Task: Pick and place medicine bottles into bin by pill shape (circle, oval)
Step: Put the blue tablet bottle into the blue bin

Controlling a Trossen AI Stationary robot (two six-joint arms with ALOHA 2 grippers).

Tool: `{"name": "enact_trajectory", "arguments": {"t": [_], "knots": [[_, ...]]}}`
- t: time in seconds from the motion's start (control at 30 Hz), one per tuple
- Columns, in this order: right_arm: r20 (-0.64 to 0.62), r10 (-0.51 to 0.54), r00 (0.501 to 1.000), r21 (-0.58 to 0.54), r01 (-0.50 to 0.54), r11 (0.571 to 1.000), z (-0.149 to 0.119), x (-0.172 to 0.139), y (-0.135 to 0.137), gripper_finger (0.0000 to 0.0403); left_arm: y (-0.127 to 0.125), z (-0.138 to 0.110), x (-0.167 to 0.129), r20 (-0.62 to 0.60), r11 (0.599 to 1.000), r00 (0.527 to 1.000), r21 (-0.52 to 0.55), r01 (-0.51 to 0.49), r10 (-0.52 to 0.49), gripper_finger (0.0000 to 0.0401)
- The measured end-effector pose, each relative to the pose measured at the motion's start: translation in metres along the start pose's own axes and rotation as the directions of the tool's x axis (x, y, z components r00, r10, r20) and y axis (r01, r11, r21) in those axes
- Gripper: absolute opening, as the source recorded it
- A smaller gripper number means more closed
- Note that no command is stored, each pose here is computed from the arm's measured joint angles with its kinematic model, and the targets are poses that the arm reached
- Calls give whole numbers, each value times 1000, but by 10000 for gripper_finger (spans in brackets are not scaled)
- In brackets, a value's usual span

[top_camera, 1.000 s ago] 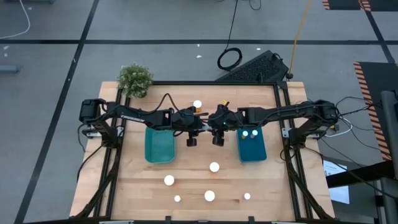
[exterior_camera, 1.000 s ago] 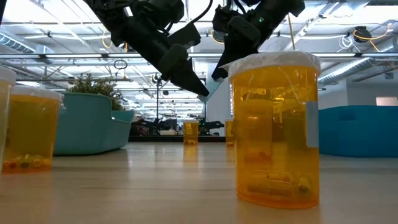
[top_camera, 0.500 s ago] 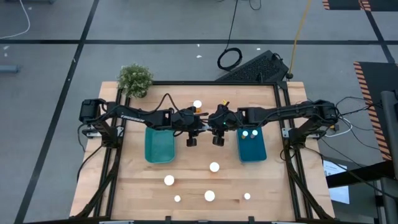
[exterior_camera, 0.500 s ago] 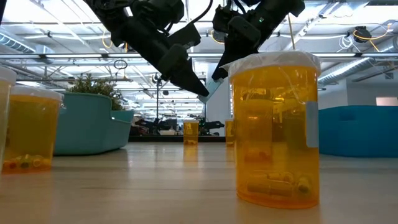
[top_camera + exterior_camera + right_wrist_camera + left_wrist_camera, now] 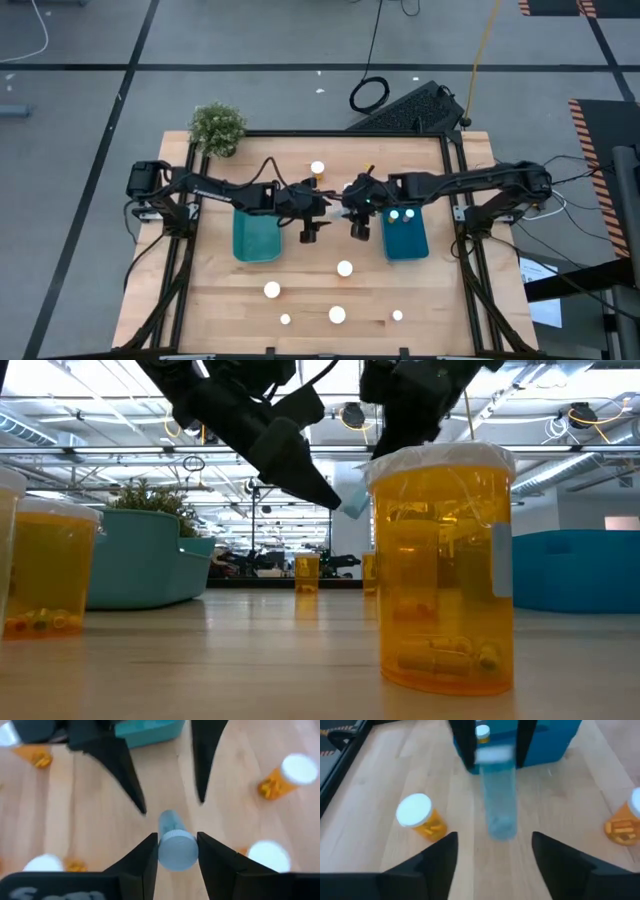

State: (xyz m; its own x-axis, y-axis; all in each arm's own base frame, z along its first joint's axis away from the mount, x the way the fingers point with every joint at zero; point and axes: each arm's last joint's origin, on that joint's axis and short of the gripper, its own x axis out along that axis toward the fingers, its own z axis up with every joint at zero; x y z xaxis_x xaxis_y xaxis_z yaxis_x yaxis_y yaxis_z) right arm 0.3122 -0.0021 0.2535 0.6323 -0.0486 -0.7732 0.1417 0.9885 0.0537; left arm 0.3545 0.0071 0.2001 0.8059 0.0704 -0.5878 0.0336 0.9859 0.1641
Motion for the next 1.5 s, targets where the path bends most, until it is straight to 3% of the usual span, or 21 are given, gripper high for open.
{"name": "enact_trajectory", "arguments": {"t": [0.17,0.4,0.7,0.83,1.17,1.5], "knots": [[-64,19,998,43,-16,999,-11,-23,11,119,-4,6,-7,26,1000,1000,17,13,-14,291],[-181,33,983,135,-9,991,-33,-67,22,119,-7,17,-21,82,1000,996,7,18,-19,294],[-402,-20,916,236,124,964,-67,-104,22,120,-10,18,-23,90,1000,996,2,25,-25,294],[-433,-83,898,219,194,956,-72,-102,22,120,-9,18,-23,90,1000,996,1,23,-23,294],[-555,-102,825,186,243,952,-107,-70,15,120,-9,18,-23,89,1000,996,1,24,-24,294],[-554,-103,826,187,245,951,-127,-48,6,120,-9,18,-23,91,1000,996,2,23,-23,294]]}}
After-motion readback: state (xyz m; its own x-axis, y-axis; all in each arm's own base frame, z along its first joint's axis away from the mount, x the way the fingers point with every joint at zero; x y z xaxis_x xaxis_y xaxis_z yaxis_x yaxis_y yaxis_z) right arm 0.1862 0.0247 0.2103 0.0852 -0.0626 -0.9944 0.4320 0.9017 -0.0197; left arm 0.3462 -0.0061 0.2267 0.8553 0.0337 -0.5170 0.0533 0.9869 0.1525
